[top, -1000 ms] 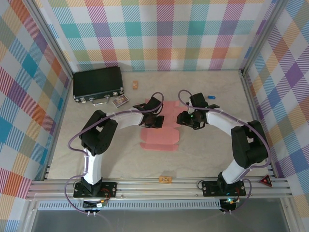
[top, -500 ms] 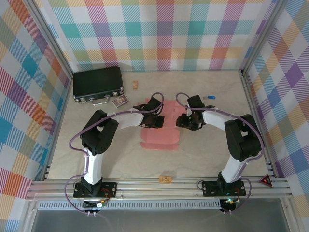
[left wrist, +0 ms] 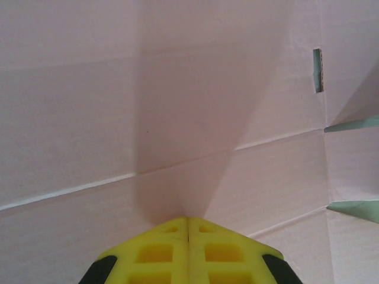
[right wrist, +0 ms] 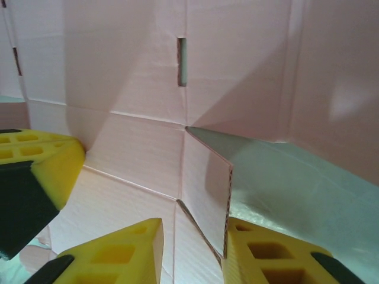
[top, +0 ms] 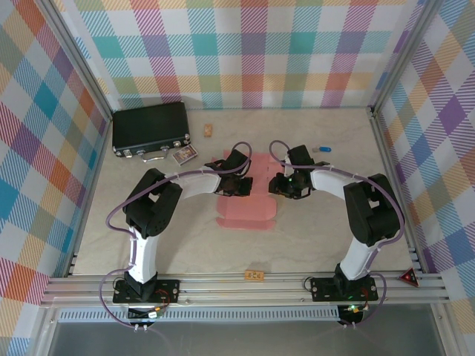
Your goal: Fold the paper box
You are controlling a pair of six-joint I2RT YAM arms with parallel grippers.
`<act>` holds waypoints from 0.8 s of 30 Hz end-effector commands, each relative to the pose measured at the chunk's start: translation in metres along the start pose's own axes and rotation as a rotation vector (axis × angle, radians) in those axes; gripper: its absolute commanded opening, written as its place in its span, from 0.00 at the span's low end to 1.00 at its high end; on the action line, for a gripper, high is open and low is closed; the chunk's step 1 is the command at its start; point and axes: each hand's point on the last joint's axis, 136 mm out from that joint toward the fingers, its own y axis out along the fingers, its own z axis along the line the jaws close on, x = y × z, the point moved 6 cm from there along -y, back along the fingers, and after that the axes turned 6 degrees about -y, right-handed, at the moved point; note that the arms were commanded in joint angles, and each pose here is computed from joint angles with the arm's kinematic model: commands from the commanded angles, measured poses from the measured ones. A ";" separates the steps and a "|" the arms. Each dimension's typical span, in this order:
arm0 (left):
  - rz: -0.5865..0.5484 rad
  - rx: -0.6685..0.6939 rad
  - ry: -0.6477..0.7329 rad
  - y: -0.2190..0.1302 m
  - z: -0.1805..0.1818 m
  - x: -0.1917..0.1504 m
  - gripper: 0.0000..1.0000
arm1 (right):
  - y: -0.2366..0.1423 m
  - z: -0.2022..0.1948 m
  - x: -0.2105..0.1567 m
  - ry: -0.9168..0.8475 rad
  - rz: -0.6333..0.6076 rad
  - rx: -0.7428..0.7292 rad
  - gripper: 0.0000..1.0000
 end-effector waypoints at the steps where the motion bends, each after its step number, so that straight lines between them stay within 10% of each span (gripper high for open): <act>1: 0.078 0.061 0.004 0.009 0.012 -0.022 0.00 | -0.007 0.021 0.012 -0.076 -0.026 0.078 0.31; 24: 0.081 0.049 0.033 0.003 0.007 -0.019 0.00 | 0.001 0.045 0.020 -0.160 0.019 0.080 0.33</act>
